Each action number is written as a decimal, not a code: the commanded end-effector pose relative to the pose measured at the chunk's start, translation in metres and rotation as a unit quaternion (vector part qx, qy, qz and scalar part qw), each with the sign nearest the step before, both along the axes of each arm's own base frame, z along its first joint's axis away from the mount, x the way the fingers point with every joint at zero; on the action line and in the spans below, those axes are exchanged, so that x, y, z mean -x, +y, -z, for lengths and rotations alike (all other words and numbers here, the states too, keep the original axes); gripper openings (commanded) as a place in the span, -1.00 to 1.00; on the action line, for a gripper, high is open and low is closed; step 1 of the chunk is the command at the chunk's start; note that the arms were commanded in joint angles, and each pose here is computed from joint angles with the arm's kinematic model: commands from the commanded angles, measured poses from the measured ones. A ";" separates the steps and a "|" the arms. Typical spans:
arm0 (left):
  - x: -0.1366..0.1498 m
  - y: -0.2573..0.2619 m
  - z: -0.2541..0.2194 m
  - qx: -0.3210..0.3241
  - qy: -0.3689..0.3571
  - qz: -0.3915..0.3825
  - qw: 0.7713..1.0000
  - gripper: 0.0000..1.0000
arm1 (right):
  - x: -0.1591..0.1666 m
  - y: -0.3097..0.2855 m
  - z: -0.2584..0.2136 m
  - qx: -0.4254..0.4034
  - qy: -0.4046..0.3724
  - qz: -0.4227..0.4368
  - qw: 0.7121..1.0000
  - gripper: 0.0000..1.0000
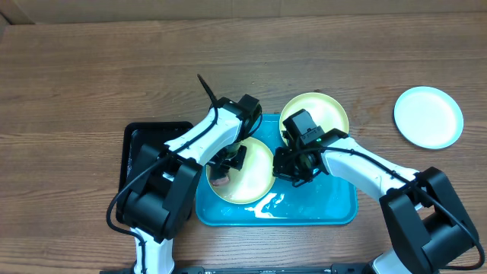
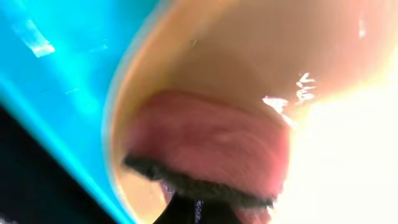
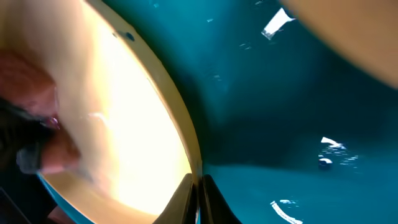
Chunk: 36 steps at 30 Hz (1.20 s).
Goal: Clean dirty plates on tray and stack at the side
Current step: 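Scrub the yellow plate's surface with the sponge in the left gripper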
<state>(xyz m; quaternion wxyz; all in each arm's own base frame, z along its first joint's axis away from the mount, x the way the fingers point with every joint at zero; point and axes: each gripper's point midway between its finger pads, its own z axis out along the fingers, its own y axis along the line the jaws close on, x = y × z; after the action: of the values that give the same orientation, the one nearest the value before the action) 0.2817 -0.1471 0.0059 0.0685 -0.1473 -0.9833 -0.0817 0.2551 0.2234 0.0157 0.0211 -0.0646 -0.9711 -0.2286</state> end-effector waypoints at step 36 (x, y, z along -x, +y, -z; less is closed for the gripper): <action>-0.006 0.067 -0.018 -0.197 -0.087 -0.145 0.966 -0.92 | -0.006 0.007 -0.010 -0.015 -0.012 -0.001 1.000 -0.92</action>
<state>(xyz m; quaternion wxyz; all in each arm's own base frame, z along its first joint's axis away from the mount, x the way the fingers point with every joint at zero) 0.2748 -0.1088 0.0205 0.0652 -0.0131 -0.9783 -0.1960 0.2518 0.2298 0.0175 0.0253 -0.0565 -0.9693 -0.2378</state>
